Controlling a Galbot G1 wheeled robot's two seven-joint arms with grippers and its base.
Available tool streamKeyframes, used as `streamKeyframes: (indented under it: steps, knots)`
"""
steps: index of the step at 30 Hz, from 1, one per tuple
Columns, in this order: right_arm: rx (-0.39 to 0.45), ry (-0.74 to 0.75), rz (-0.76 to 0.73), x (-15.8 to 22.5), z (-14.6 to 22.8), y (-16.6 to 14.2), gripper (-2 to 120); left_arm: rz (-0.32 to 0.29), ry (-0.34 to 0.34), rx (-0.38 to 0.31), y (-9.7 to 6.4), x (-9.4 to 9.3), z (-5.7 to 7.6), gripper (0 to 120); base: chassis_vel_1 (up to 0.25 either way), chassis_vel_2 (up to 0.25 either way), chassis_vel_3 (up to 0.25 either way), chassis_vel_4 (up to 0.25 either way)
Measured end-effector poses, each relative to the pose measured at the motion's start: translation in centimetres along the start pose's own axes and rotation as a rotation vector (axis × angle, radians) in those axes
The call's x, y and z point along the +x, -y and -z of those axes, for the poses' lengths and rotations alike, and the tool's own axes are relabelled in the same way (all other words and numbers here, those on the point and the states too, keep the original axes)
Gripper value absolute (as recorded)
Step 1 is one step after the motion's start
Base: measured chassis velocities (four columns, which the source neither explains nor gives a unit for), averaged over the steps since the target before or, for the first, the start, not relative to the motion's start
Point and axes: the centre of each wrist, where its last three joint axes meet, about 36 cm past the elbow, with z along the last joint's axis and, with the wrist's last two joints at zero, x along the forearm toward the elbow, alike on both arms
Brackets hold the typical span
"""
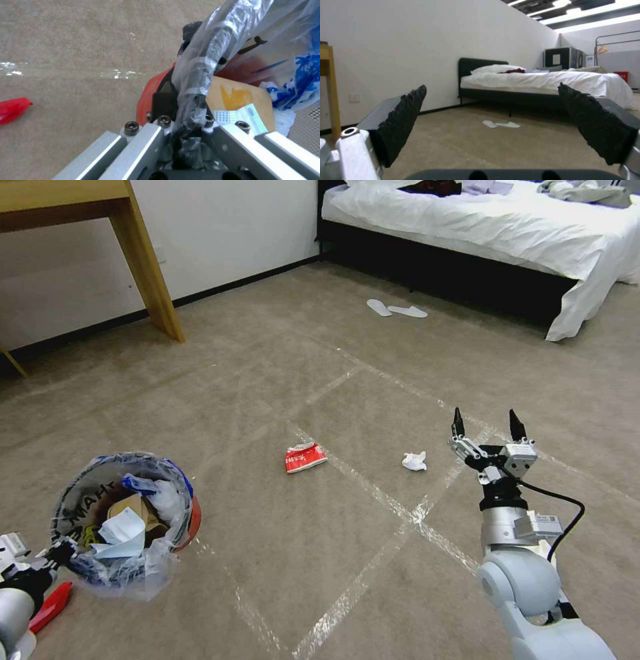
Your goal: Pick up the trash bin and place the garbage on the floor into it.
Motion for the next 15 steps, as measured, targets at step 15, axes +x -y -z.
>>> streamKeyframes:
  steps: [15]
  knots:
    - [-0.032, -0.01, -0.005, -0.11, -0.66, -0.71, 100, 0.001, 0.001, -0.003, 0.03, -0.11, 0.02, 0, -0.096, 0.096, 0.091, -0.099]
